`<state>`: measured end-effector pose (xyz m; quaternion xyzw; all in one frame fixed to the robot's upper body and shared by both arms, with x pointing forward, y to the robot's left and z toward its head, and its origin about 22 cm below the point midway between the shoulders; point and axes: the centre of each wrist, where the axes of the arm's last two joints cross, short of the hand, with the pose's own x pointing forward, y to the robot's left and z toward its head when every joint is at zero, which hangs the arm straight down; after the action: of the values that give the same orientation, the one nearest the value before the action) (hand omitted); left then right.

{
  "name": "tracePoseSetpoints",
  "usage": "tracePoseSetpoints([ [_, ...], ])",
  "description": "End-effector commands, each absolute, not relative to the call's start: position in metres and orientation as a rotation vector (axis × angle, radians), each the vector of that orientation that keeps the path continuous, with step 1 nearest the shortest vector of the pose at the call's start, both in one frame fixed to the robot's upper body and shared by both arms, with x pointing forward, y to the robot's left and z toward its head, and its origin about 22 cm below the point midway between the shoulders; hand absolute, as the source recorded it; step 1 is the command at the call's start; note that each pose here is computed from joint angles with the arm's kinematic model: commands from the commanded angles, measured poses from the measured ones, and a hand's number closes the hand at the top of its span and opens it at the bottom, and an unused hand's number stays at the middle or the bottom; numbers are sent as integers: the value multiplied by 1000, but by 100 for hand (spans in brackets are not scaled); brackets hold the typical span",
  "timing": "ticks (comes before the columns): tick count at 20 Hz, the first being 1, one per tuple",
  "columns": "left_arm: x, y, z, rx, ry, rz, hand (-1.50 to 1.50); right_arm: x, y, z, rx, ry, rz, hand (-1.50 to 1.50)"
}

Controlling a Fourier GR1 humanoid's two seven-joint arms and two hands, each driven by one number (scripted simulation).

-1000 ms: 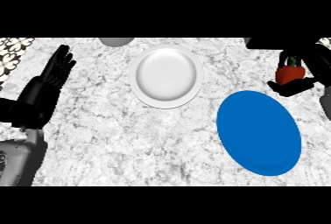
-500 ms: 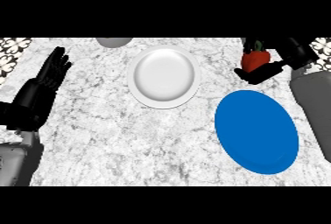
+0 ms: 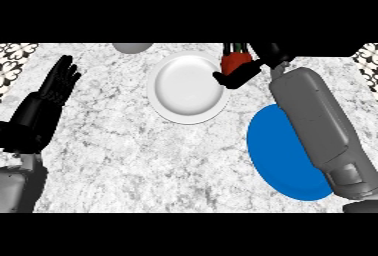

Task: Pick the bell pepper from the plate and place it in the plate

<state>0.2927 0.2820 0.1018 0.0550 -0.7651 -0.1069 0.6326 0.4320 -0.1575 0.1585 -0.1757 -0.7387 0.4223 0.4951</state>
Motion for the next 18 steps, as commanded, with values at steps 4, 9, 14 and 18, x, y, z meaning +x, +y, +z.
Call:
tracePoseSetpoints([
  [4, 312, 287, 102, 124, -1756, -253, 0, 442, -89, 142, -407, -1734, 1060, 150],
  [9, 303, 278, 116, 107, -1772, -266, 0, 449, -67, 135, -498, -1681, 1099, 150],
  [14, 310, 261, 106, 51, -1776, -306, 0, 440, -63, 92, -568, -1640, 1136, 150],
  [18, 311, 252, 122, 69, -1770, -301, 0, 445, -69, 92, -495, -1543, 969, -150],
])
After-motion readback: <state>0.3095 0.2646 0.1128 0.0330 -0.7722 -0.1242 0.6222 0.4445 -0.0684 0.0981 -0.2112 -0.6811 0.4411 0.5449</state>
